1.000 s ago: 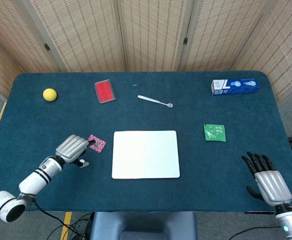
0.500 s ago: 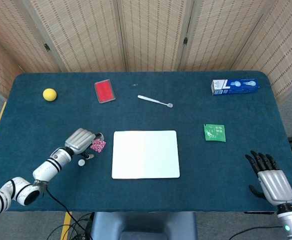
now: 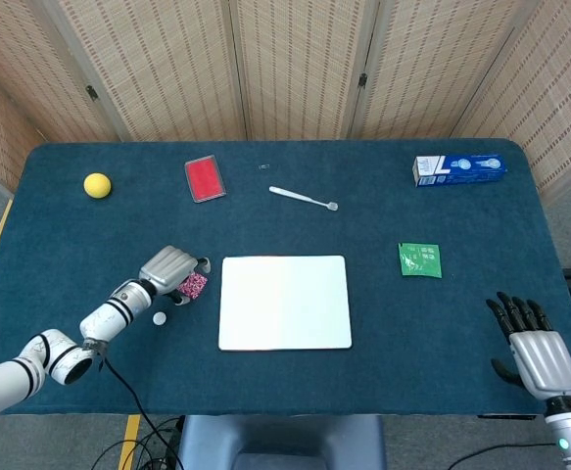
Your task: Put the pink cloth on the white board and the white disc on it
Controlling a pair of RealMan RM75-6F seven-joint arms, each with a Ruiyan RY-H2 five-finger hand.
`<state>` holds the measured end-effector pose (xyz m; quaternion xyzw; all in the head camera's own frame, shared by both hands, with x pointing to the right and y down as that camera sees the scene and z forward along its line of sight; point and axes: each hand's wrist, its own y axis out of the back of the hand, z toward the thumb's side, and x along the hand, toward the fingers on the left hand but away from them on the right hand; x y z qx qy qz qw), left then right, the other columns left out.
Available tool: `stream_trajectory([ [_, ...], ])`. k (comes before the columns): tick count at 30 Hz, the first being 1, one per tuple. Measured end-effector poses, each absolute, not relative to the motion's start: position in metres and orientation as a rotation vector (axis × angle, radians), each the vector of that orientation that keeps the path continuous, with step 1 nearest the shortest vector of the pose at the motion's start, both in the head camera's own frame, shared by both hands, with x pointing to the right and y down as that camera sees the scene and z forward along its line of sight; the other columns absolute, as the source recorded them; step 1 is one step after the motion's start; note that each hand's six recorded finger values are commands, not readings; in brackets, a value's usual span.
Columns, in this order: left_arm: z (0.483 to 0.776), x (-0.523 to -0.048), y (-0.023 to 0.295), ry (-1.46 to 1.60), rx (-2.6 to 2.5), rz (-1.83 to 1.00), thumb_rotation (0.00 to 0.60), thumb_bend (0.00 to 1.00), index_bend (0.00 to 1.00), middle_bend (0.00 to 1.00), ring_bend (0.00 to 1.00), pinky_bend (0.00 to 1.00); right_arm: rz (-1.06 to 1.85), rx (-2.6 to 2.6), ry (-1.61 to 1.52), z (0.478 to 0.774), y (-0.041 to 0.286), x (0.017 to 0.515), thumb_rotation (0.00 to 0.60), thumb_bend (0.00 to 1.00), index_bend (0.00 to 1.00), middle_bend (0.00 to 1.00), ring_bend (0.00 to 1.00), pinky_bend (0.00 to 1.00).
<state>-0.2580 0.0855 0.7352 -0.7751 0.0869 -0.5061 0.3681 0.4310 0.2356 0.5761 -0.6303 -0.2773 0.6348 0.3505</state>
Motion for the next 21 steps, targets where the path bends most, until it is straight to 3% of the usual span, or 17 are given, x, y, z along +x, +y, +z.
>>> stream_trajectory([
  [21, 0.765, -0.268, 0.083, 0.157, -1.967, -1.375, 0.6, 0.23, 0.4, 1.0, 1.0, 0.9, 1.656, -1.612, -0.739, 0.575, 0.232, 0.436, 0.6, 0.19, 0.0, 0.0, 0.0, 0.0],
])
